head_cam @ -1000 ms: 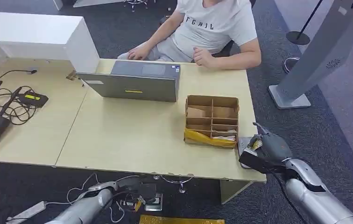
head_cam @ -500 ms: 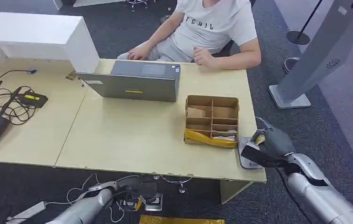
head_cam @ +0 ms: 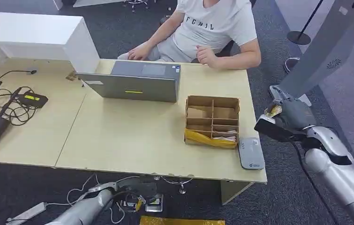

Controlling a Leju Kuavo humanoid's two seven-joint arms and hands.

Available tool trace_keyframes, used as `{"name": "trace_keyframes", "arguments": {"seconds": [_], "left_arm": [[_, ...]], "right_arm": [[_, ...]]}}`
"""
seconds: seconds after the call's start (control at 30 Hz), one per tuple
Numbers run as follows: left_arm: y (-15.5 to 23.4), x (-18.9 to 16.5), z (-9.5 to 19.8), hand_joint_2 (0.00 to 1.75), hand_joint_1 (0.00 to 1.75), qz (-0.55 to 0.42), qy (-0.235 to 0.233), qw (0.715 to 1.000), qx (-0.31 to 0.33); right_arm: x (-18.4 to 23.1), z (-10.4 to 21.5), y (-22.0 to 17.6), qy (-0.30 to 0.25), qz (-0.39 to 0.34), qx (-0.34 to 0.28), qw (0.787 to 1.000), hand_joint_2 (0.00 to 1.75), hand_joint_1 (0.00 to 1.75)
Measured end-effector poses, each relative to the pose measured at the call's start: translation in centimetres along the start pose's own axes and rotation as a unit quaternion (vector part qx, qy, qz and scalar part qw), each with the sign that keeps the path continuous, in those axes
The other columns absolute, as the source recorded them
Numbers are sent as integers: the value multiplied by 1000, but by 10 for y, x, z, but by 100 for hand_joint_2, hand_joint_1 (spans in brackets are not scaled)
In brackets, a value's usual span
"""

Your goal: Pass the card to the sensor for recognition and then transmit it.

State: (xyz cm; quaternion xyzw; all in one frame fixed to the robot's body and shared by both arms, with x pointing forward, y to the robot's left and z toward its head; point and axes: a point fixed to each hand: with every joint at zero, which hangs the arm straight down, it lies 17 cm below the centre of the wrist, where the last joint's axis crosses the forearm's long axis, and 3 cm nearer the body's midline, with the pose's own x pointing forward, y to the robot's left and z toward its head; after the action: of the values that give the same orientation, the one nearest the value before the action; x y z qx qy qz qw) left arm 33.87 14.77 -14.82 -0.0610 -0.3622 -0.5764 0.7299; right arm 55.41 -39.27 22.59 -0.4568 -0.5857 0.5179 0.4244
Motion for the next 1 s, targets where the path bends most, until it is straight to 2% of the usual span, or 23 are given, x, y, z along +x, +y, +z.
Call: {"name": "trace_keyframes", "arguments": {"seconds": [0.13, 0.57, 0.77, 1.0], "left_arm": [[0, 0, 0, 0, 0, 0, 0, 1000, -1], [3, 12, -2, 0, 0, -19, -6, 1000, -12], [7, 19, -3, 0, 0, -27, -11, 999, -16], [9, 25, -3, 0, 0, -33, -13, 999, -22]], "right_arm": [[10, -7, -14, -16, 17, -9, 1000, 175, 175], [76, -19, -10, -88, 38, -39, 995, 175, 175], [103, -28, -9, -105, 29, -46, 993, 175, 175], [114, -37, -11, -112, 26, -50, 992, 175, 175]]}}
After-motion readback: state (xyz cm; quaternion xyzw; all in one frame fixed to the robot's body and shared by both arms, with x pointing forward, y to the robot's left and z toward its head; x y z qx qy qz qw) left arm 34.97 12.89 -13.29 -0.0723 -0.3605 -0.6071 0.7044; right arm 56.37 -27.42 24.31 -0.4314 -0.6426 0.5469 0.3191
